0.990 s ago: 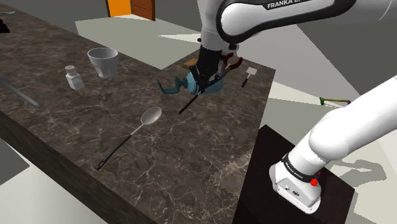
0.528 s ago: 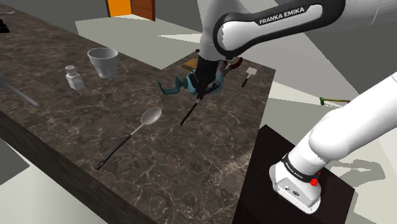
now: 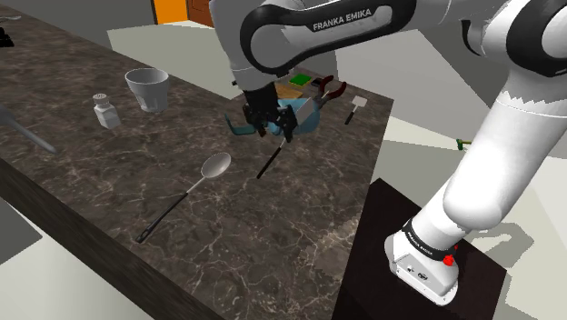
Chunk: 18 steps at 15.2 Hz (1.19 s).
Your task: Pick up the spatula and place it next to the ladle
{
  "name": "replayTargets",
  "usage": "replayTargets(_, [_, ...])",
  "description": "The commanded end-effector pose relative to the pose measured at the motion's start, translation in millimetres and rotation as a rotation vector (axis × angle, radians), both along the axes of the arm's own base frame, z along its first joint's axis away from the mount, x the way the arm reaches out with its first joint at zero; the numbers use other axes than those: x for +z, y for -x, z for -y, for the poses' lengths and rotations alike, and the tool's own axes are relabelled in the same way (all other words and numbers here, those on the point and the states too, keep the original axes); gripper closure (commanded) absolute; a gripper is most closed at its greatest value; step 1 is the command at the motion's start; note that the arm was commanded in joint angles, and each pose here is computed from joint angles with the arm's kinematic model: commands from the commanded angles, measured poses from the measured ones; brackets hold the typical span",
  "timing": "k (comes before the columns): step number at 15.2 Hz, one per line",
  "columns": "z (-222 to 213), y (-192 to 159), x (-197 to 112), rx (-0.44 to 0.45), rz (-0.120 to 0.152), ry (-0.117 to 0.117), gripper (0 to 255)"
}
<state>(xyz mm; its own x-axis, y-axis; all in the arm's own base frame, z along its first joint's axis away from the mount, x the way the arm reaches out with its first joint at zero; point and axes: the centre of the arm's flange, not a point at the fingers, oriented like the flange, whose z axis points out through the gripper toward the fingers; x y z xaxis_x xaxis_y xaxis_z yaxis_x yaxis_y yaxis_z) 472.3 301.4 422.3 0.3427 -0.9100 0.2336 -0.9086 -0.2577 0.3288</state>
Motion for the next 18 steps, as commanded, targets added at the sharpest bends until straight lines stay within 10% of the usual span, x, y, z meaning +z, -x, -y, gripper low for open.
replayTargets(1, [-3.4, -4.7, -8.0, -0.042, -0.028, 0.121, 0])
replayTargets(15, [9.0, 3.5, -33.3, -0.042, -0.028, 0.121, 0])
replayTargets(16, [9.0, 3.5, -33.3, -0.042, -0.028, 0.121, 255])
replayTargets(18, [9.0, 3.5, -33.3, -0.042, -0.028, 0.121, 255])
